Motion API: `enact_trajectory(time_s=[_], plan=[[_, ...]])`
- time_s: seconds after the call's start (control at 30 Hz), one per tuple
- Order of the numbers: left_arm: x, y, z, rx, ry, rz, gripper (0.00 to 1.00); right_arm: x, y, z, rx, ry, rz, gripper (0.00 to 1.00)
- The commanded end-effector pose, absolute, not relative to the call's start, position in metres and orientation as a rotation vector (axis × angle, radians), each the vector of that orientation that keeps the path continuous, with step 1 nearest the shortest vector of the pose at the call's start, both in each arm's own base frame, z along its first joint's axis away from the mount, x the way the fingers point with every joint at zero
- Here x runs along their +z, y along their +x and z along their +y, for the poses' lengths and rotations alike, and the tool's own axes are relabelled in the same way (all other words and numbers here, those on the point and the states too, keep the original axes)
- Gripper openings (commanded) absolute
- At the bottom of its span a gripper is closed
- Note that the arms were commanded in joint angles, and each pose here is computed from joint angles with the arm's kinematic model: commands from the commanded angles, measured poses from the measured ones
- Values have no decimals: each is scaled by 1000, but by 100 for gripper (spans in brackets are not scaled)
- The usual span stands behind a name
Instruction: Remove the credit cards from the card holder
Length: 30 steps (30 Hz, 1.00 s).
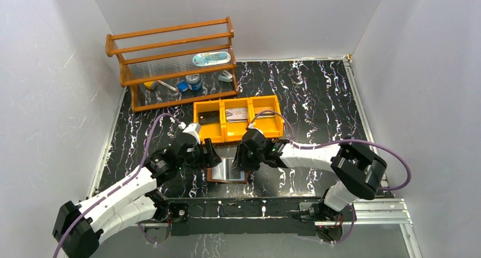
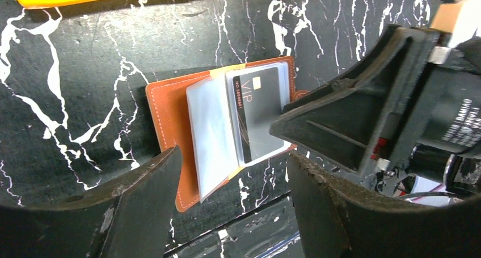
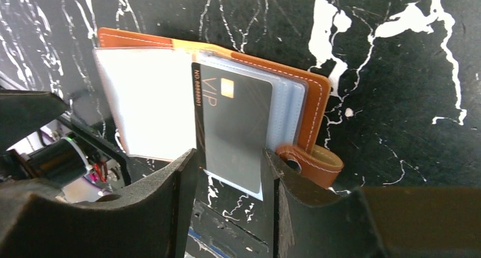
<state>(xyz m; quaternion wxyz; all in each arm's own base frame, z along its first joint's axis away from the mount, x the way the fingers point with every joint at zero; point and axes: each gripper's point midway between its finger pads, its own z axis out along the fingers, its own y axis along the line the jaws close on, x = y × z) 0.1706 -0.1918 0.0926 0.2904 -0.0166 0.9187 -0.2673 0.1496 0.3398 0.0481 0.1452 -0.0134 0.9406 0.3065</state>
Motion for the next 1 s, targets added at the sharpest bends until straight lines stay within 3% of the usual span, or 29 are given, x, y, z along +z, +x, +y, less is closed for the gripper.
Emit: enact_trajectory(time_s=[0.0,0.3,0.97], plan=[[113,174,-204,-807,-3,2386,68,42,152,336,829,-34,2727,53],[108,166,-242,-1018,107,2426,65,15,143,312,751,56,2769,48],[40,160,-234,-849,-3,2684,45,7,142,306,752,117,2756,46]])
